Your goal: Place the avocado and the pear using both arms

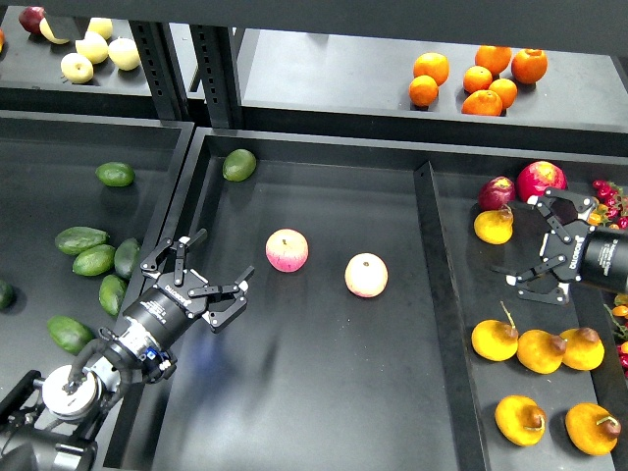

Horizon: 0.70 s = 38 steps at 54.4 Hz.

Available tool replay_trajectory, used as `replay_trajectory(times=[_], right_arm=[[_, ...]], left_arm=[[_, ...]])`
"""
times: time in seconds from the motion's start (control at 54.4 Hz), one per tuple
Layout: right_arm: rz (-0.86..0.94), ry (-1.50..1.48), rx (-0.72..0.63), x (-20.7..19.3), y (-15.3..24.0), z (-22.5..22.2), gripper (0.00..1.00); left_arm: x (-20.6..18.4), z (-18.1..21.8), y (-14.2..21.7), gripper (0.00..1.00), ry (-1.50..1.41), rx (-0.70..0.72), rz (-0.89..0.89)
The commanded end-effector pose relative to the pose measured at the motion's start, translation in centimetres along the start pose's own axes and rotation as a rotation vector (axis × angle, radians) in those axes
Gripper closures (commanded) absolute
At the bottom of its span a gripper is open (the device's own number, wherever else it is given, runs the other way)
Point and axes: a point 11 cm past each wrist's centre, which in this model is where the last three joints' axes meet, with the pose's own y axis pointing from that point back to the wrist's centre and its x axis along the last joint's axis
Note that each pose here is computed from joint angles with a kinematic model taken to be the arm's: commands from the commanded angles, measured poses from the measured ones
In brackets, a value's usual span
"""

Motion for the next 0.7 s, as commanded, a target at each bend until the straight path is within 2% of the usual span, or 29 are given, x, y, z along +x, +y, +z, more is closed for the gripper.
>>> replay_trajectory(times=[0.0,0.11,0.331,0.68], right_arm=[[-0.088,-0.080,0.088,-0.9,-1.5,0.5,0.00],[-0.178,-0.184,0.164,-1.8,-3.7,2.4,0.00],[-0.254,-0.301,0.256,-2.4,-5.5,4.6,0.00],[-0.270,-0.493,0.322,-1.3,-6.1,10.1,0.00]], left_arm=[[-0.1,0.2,-0.1,0.01,-0.001,-0.003,-0.001],[-0.1,0.1,-0.1,0.01,-0.002,-0.001,-0.002],[0.0,0.0,-0.2,0.01,-0.002,0.003,0.000],[-0.3,0.2,-0.4,0.01,-0.006,0.004,-0.006]])
